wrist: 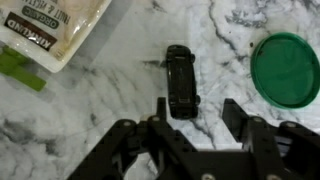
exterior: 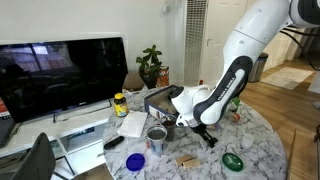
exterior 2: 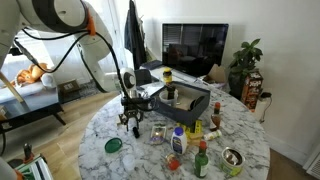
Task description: Flip the toy car over
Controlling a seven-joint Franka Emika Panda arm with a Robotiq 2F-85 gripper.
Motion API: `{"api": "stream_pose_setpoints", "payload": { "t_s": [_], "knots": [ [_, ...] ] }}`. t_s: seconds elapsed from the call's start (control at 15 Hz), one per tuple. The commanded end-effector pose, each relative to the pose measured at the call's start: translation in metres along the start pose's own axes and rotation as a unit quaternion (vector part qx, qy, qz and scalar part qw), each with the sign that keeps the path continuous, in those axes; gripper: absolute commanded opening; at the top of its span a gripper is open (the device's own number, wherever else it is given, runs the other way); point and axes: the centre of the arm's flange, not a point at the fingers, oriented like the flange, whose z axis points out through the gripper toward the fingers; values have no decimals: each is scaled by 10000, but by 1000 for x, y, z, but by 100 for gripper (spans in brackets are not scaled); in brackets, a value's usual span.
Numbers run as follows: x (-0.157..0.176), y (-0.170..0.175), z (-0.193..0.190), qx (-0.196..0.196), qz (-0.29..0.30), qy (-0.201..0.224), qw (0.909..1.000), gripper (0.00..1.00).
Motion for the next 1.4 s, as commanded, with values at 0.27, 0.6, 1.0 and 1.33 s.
{"api": "stream_pose_setpoints", "payload": {
  "t_s": [0.27, 0.6, 1.0, 1.33],
  "knots": [
    [-1, 5, 2, -28, 35, -167, 9998, 8],
    [-31, 9, -13, 17, 190, 242, 9995, 7],
    [-70, 17, -34, -33, 332, 1289, 9911, 7],
    [-103, 12, -44, -136, 207, 2611, 9650, 7]
  ]
}}
